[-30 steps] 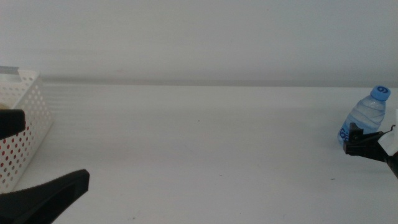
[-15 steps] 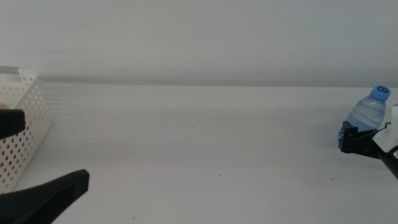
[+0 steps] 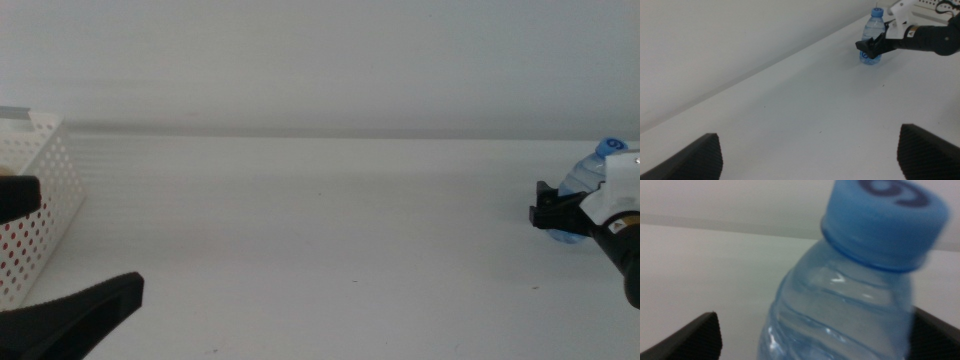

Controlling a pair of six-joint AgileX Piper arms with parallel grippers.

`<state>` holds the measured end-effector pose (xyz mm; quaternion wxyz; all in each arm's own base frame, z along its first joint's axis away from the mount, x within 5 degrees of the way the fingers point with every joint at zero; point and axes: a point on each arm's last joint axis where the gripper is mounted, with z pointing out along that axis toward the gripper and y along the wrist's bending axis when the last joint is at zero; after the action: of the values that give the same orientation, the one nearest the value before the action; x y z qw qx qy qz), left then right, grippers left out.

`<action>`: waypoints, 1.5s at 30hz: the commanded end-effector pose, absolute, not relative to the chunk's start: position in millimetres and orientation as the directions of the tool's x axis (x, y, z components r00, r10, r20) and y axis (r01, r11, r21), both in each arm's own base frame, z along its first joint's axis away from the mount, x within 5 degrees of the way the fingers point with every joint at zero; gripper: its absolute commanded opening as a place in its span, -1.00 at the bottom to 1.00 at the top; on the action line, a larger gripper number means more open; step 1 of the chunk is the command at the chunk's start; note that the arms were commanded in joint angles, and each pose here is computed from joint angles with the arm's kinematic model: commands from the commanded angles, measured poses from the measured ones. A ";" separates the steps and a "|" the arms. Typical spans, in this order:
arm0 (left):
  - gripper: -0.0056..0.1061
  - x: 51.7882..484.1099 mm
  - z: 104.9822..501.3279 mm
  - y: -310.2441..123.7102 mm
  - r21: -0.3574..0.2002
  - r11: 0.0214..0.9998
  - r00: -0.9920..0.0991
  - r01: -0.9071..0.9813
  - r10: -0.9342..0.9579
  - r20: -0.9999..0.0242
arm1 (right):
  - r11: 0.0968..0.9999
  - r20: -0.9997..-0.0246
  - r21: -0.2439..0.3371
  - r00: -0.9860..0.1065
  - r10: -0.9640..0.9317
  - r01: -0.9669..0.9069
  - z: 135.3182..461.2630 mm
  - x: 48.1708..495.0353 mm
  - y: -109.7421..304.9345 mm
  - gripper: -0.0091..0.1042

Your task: Use arms to grab the bottles and put them into the dustbin to the left of the table.

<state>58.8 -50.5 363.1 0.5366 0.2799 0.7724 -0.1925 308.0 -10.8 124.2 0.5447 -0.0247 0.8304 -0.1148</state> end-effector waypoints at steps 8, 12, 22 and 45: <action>0.78 58.3 363.7 -50.4 0.001 0.769 -0.255 0.640 0.213 -0.943 | 0.970 -0.890 -0.240 -0.405 -0.207 0.032 103.6 339.2 -8.9 0.80; 0.78 58.3 363.7 -50.4 0.001 0.769 -0.255 0.640 0.213 -0.943 | 0.970 -0.894 -0.240 -0.398 -0.207 0.034 101.8 347.2 -8.8 0.80; 0.78 58.3 363.7 -50.4 0.001 0.769 -0.255 0.640 0.213 -0.943 | 0.969 -0.886 -0.238 -0.394 -0.245 -0.066 120.0 345.7 16.5 -0.84; 0.78 58.3 363.7 -50.4 0.001 0.769 -0.255 0.640 0.213 -0.943 | 0.705 -0.937 -0.088 -0.181 -0.298 -0.704 159.7 390.2 350.7 -0.84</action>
<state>58.8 -50.5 363.1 0.5366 0.2799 0.7724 -0.1925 386.6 346.7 143.1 0.5117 -0.3424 0.7684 0.1744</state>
